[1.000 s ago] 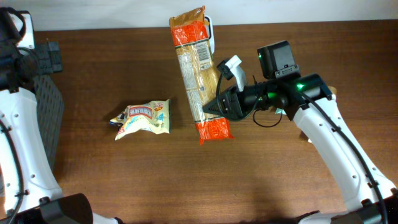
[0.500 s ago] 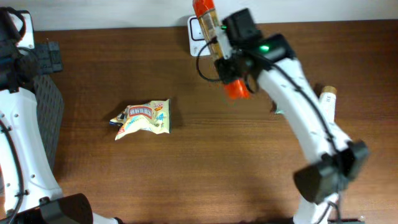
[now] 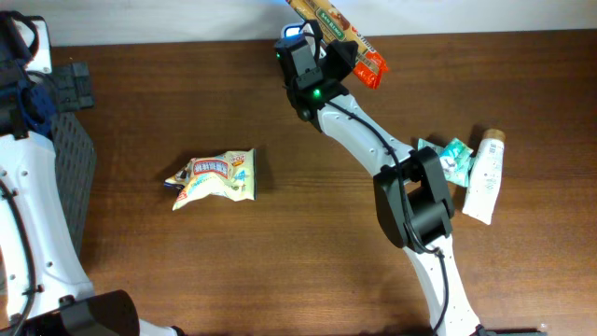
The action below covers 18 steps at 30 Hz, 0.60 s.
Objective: Scan the item barcode
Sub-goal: 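Lift the spaghetti package and hold it to the barcode scanner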
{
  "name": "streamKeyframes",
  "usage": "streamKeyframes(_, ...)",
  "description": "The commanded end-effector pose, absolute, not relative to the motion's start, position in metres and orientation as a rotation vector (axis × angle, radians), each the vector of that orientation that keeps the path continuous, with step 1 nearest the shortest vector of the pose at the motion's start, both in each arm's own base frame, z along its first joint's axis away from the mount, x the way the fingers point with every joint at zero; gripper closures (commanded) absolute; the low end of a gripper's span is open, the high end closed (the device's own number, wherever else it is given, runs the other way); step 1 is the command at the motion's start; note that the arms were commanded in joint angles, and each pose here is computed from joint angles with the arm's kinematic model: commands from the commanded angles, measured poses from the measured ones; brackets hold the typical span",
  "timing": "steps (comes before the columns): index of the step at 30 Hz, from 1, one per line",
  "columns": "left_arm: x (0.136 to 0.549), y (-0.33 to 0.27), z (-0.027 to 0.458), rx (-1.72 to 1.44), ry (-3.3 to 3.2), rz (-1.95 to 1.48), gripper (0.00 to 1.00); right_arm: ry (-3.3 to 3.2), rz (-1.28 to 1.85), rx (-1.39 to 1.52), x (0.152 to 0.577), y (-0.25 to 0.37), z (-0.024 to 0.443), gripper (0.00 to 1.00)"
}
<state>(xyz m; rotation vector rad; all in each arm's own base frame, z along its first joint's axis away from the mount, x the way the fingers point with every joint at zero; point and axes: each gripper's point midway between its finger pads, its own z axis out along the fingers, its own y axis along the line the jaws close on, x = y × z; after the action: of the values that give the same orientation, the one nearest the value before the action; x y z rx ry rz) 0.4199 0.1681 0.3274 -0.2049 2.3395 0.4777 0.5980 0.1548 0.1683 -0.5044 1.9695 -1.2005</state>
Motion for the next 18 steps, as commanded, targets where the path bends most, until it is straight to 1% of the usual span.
streamKeyframes(1,0.418,0.169,0.337,-0.199,2.316,0.484,0.01,1.903,-1.314,-0.44,0.599,0.151,0.199,0.96)
streamKeyframes(6,0.418,0.169,0.337,-0.199,2.316,0.484,0.01,1.915,-1.335,-0.457,0.603,0.15,0.178,0.96)
streamKeyframes(14,0.418,0.169,0.337,-0.199,2.316,0.484,0.01,1.875,-1.302,-0.365,0.607,0.151,0.188,0.96)
streamKeyframes(18,0.418,0.169,0.337,-0.199,2.316,0.484,0.01,1.884,-1.31,-0.377,0.61,0.149,0.175,0.96)
